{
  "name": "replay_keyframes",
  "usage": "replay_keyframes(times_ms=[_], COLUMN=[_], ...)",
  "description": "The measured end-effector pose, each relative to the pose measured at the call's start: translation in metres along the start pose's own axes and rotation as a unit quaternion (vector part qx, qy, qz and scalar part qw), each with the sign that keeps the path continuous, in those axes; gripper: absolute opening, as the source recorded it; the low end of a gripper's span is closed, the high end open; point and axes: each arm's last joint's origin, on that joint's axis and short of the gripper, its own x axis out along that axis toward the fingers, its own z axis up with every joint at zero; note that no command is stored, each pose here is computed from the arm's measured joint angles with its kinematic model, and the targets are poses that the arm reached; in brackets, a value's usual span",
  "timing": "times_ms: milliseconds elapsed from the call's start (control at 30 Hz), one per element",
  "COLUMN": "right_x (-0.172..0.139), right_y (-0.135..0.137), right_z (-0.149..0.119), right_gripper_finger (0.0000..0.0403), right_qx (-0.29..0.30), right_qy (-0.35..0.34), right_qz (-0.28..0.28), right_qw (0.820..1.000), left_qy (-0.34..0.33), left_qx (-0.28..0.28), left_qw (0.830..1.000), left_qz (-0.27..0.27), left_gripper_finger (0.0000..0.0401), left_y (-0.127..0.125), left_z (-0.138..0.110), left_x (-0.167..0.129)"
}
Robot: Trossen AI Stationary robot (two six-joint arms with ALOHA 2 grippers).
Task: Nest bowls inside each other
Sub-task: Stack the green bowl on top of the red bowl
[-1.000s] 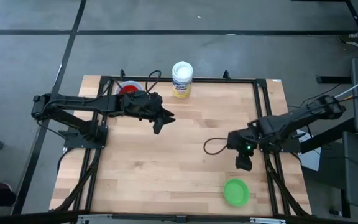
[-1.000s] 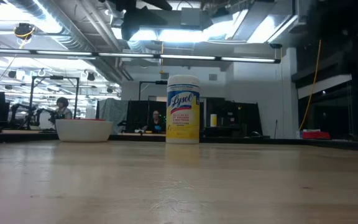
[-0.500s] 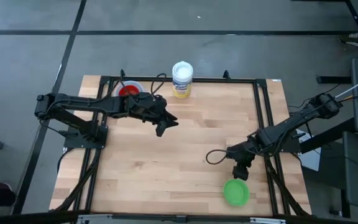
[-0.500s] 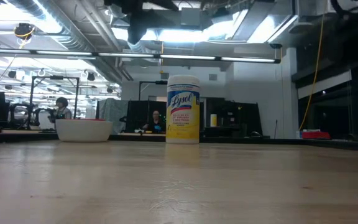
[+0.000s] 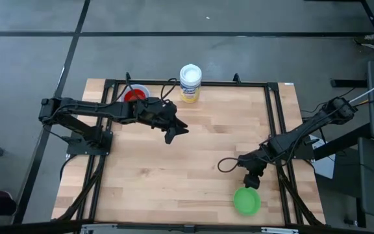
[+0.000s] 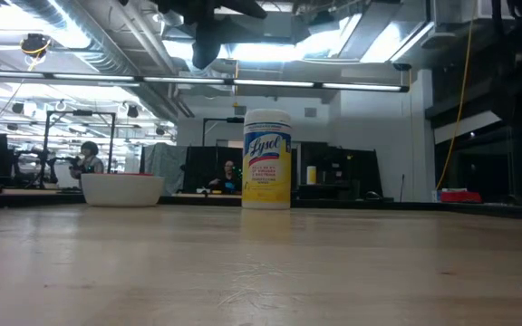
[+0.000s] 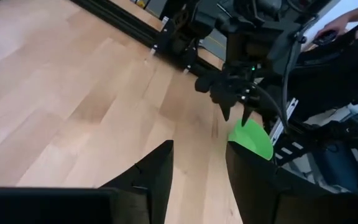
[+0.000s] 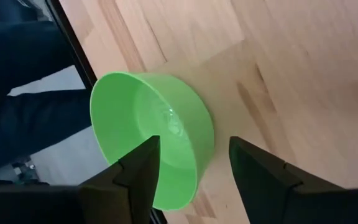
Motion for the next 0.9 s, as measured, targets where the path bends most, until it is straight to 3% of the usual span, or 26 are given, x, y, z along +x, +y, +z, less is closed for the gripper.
replay_keyframes(times_ms=[333,567,900], right_x=[0.006,0.01,0.019], right_y=[-0.01,0.0,0.001], right_z=[0.0,-0.004,-0.019], right_gripper_finger=[0.019,0.0196,0.0183], right_qx=[0.009,-0.006,0.011], right_qy=[-0.023,-0.03,-0.027], right_qz=[0.004,0.055,0.031], right_qw=[1.0,0.998,0.999], left_qy=[-0.001,0.005,0.004], left_qx=[0.0,-0.005,0.006], left_qw=[1.0,1.0,1.0], left_qz=[-0.001,-0.011,-0.011], left_gripper_finger=[0.0143,0.0143,0.0143], left_y=[0.0,-0.001,0.001], left_z=[0.0,0.0,0.001], left_x=[0.0,0.0,0.0])
